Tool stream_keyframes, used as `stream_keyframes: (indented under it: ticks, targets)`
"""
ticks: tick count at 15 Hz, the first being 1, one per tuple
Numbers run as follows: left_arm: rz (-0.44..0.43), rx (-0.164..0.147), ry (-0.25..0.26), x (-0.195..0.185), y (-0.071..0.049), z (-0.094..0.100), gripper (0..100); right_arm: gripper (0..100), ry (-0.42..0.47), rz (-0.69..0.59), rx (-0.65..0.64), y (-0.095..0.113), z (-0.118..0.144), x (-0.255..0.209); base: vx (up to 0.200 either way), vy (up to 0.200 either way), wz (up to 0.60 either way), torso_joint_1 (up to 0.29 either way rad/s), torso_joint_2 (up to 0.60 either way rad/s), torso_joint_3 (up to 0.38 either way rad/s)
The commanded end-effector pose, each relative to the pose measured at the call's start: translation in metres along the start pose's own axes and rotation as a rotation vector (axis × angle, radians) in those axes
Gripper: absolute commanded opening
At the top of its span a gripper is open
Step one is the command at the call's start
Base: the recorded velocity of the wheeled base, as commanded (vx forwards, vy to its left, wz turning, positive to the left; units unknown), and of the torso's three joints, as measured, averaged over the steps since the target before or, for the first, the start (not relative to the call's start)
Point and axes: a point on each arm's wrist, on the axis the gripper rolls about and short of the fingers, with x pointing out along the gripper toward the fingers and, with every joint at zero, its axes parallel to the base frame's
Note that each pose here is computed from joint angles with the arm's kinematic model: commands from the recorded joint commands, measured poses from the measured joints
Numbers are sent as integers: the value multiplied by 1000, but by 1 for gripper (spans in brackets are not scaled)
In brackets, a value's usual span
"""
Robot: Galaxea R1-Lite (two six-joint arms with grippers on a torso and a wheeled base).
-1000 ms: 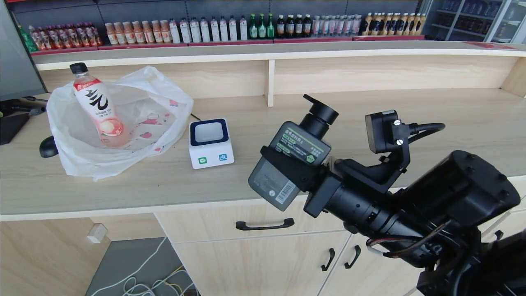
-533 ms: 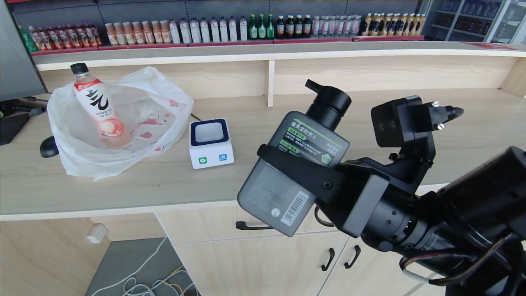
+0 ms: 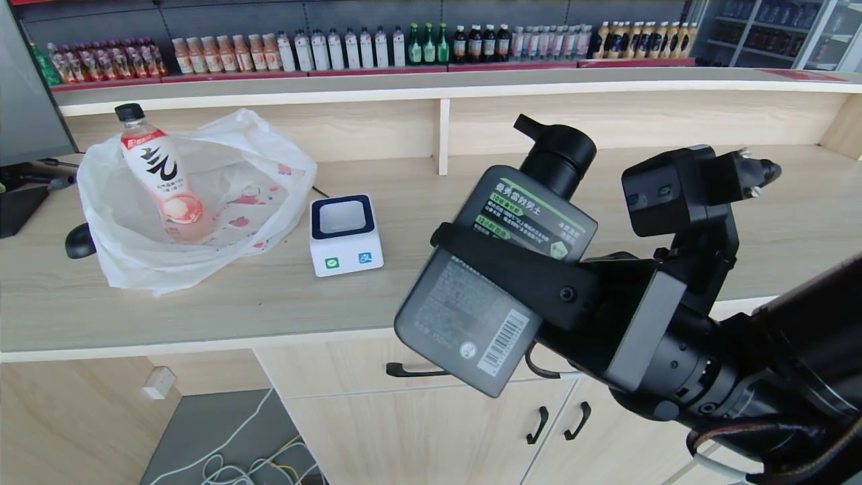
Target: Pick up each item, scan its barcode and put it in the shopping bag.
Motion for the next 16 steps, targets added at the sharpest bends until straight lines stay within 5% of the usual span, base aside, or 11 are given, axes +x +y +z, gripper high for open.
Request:
stream_keyframes:
  ticks: [1, 16]
  targets:
    - [1, 0, 0, 0, 0, 0, 100, 0, -1, 6, 7, 2, 0, 0, 0, 0, 0, 0, 0, 0]
    - [1, 0, 0, 0, 0, 0, 100, 0, 43, 22, 0, 14, -5, -15, 0, 0, 0, 0, 0, 0]
